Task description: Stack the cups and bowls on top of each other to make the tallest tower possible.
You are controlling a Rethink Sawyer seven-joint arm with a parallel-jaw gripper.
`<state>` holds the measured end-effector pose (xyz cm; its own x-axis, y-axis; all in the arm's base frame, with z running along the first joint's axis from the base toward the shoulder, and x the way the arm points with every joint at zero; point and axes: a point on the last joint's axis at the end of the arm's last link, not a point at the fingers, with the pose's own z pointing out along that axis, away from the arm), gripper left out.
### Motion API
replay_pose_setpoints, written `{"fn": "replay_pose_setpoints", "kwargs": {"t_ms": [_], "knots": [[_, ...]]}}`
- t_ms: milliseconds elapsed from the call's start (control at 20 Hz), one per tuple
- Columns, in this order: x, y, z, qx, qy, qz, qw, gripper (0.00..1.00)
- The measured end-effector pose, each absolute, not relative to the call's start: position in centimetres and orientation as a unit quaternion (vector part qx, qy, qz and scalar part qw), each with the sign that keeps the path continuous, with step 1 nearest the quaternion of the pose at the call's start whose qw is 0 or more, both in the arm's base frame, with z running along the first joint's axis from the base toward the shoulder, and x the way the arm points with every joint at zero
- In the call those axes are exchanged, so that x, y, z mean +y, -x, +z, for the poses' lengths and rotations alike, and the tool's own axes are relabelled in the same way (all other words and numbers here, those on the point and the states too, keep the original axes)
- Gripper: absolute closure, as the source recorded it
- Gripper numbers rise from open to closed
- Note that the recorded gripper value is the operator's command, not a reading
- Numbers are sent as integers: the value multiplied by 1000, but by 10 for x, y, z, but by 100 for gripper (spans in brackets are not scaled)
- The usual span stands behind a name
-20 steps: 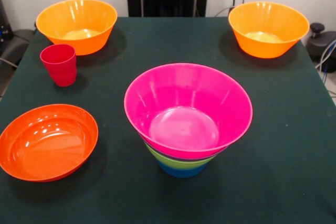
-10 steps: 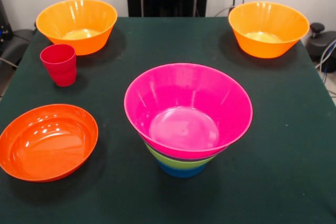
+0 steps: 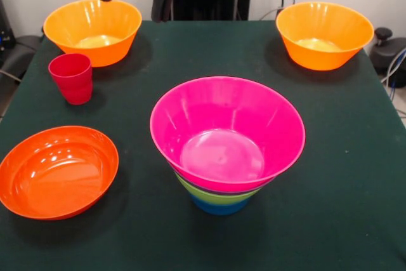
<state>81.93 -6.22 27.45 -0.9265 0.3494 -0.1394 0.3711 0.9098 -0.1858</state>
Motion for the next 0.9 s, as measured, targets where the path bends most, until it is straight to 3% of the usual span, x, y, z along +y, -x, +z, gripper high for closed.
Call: {"fn": "replay_pose_setpoints", "kwargs": {"t_ms": [900], "knots": [[-88,-826,240,977,-177,-94,70,0]]}}
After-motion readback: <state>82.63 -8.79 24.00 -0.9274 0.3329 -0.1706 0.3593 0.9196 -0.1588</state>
